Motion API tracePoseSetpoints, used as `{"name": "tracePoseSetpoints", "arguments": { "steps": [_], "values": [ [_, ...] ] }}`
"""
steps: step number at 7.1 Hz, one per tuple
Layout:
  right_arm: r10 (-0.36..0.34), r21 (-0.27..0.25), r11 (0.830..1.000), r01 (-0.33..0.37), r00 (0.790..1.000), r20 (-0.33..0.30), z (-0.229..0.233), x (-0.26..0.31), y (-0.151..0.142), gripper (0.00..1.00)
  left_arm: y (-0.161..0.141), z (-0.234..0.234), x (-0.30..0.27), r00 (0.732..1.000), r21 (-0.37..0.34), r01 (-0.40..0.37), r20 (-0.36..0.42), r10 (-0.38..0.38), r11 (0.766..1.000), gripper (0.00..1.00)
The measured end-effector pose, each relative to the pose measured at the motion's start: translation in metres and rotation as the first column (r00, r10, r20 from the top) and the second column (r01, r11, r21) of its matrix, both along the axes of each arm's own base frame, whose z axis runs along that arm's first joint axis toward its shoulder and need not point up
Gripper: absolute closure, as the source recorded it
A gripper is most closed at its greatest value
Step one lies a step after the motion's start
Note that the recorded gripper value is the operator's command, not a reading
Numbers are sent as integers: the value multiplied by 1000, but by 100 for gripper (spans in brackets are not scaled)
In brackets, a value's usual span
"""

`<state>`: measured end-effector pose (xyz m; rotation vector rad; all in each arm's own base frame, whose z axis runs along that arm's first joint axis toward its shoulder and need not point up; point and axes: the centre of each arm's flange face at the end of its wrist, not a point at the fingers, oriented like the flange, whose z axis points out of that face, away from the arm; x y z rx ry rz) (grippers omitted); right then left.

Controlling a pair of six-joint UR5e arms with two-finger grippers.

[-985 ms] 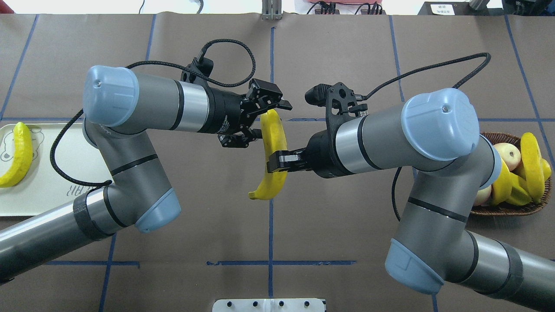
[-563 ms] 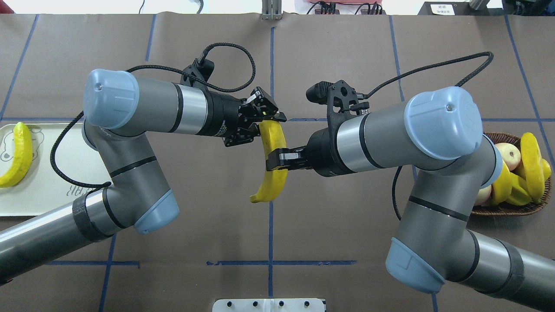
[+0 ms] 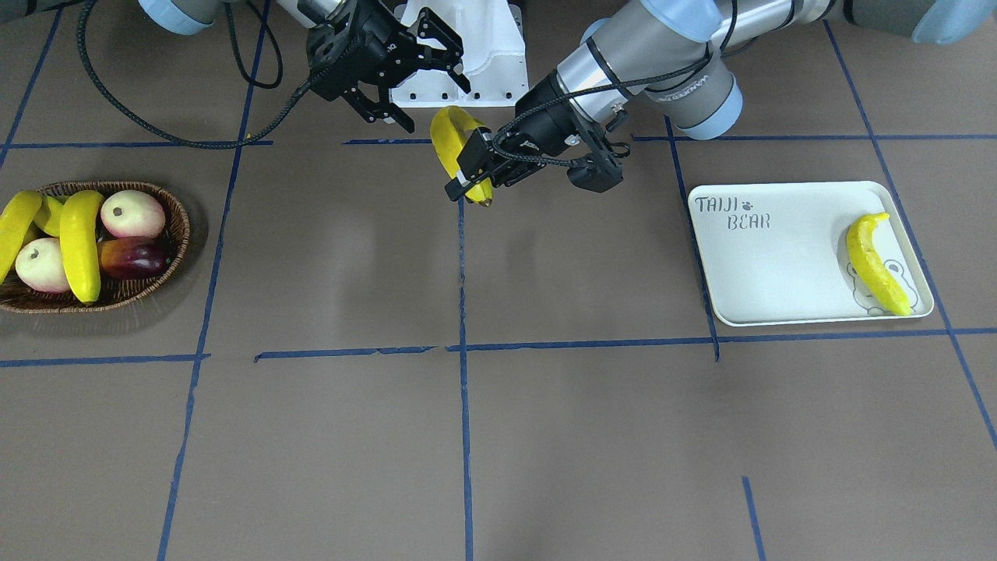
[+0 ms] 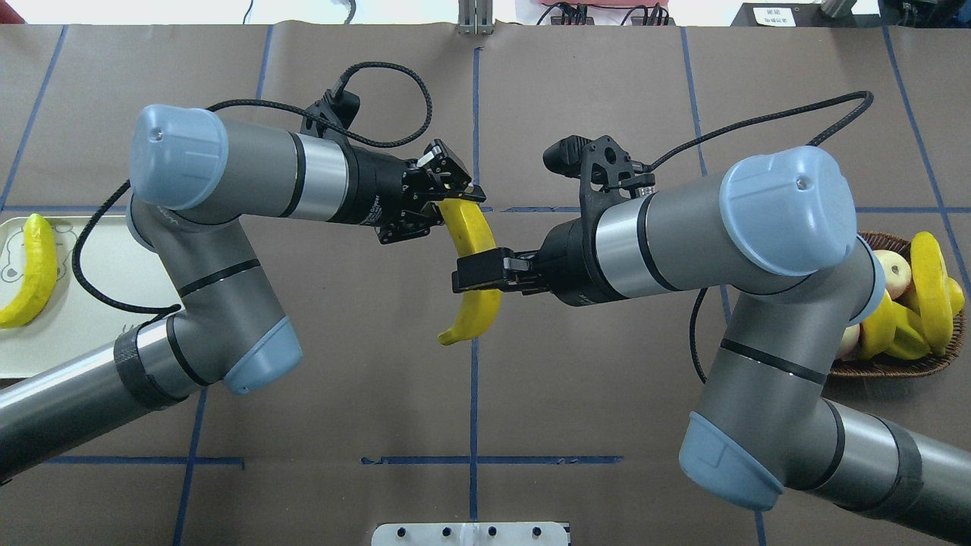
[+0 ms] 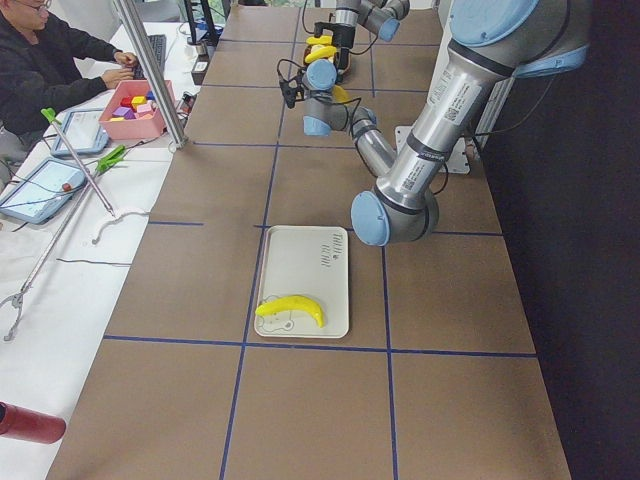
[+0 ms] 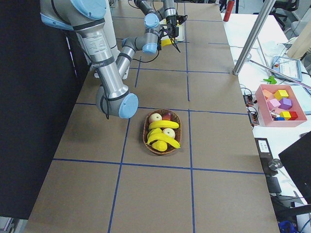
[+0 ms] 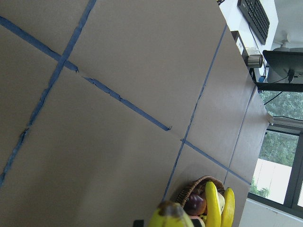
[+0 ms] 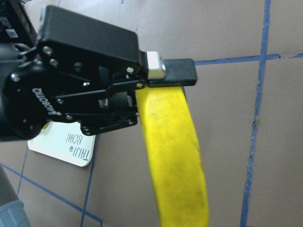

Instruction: Transfer all bananas from basket to plate

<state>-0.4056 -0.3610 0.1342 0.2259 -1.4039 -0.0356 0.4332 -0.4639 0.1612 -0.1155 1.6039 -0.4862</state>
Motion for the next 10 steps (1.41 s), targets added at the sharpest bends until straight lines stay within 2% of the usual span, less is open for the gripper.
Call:
{"name": "tracePoseSetpoints", "arguments": {
  "steps": [2,4,5,6,7,8,10],
  "values": [
    [-4,-32,999,3,1000,-19,16,31,-23,0,-39,66,-58,988,-15,-38,148,39,999,100],
    [24,-98,995,-31,997,-80,51,76,-53,0,-57,171,-128,952,7,-32,303,29,999,100],
    [43,-121,991,-60,990,-137,70,97,-68,0,-47,245,-158,909,49,-42,416,18,998,100],
    [49,-116,990,-75,977,-207,87,111,-80,0,-32,307,-183,855,84,-60,519,8,995,100],
    [43,-94,993,-73,957,-286,103,121,-91,0,-17,350,-202,804,93,-70,595,1,993,100],
    [31,-70,996,-59,934,-355,120,131,-99,0,-7,375,-213,768,89,-68,640,-4,994,100],
    [11,-44,998,-33,902,-432,154,147,-104,0,0,395,-218,730,80,-63,684,-9,995,100]
  ]
}}
